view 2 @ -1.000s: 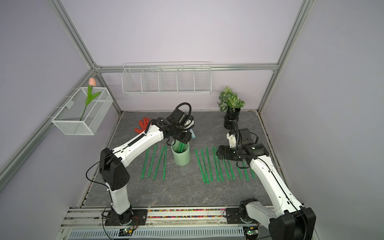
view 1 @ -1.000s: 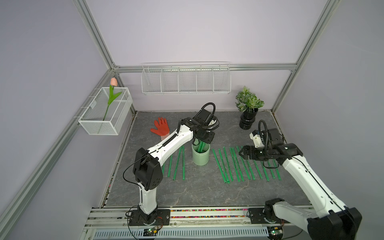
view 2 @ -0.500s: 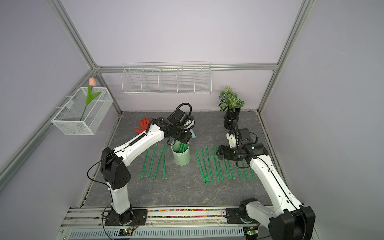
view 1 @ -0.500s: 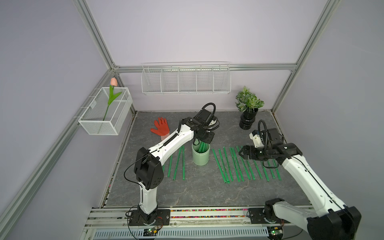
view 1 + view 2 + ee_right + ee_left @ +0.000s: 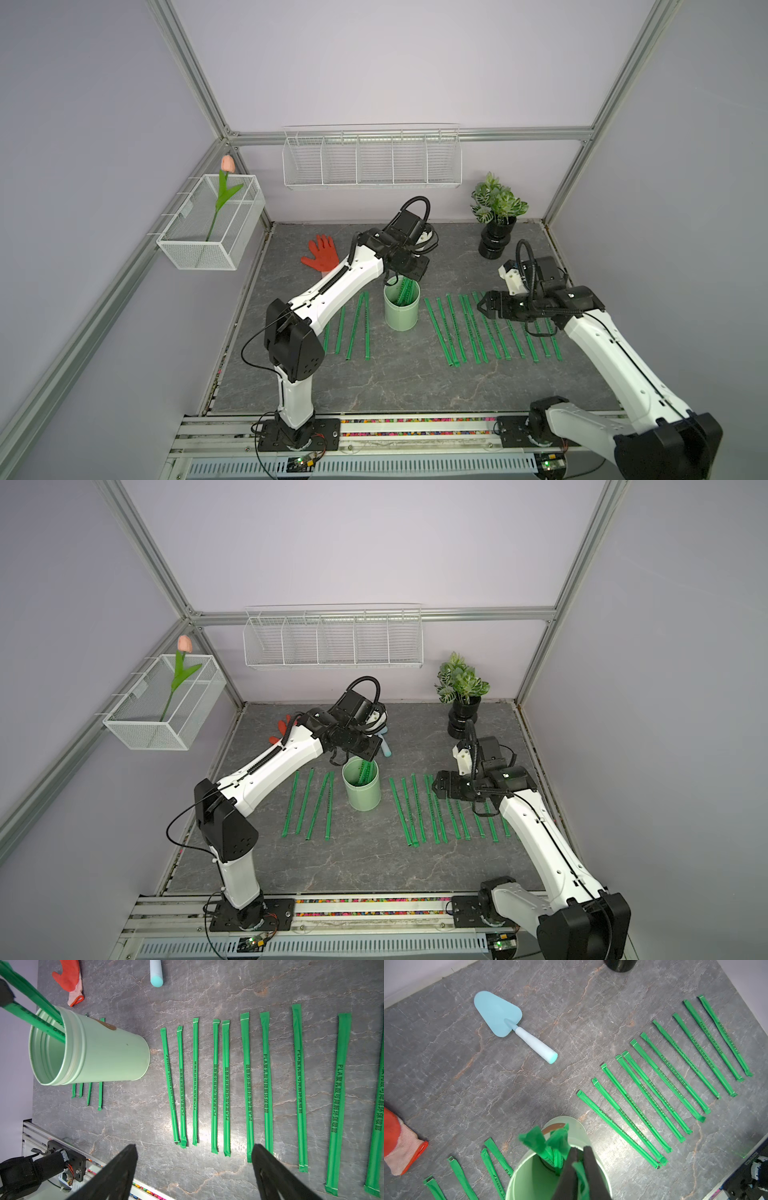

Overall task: Take the straws out of the storage container
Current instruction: Pick up the straw from the container, then place the straw at the center of the board.

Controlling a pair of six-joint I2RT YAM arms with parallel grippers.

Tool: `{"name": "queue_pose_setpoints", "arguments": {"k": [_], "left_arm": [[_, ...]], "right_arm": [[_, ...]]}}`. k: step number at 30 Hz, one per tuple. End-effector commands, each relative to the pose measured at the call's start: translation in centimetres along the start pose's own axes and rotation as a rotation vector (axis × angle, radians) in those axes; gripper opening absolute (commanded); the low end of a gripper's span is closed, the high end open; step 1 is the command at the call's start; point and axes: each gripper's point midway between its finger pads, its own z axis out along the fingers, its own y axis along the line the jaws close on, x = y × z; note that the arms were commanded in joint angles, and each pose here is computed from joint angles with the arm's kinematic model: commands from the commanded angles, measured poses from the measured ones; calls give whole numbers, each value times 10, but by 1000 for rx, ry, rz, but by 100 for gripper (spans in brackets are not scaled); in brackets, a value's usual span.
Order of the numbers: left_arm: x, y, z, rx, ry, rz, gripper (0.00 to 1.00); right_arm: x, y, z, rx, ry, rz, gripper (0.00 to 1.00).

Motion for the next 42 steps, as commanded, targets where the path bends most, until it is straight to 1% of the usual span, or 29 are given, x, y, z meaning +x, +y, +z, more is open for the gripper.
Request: {"name": "queue_pose_setpoints", "arguments": {"k": [1,6,12,20,29,31,33,36,40,42], "left_arm": [[-13,-2,-35,-3,-61,16,6],[-20,-3,-56,-5,-99,14,4],[-34,0,-93,-31,-196,8,3],[-50,17,-161,-142,-301,-10,0],[-51,33,-224,-212,-387,-79,0],[-45,42,-228,-237,-367,-104,0],[-35,54,-228,-273,-325,-136,0],[-12,83,-221,-346,-229,-227,0],[24,129,-207,-441,-67,-396,0],[40,151,-199,-517,11,-441,0]], "right_arm": [[0,3,-1,-22,-10,5,89],[-1,5,-2,-26,-12,5,89],[-3,8,-8,-35,-17,5,89],[-4,15,-13,-65,-16,5,89],[-5,22,-15,-106,-33,7,89],[-7,23,-16,-104,-29,4,89],[-9,25,-19,-109,-32,0,89],[-11,26,-20,-112,-37,0,89],[-9,25,-19,-104,-20,2,89],[-6,23,-18,-97,-7,6,89]]}}
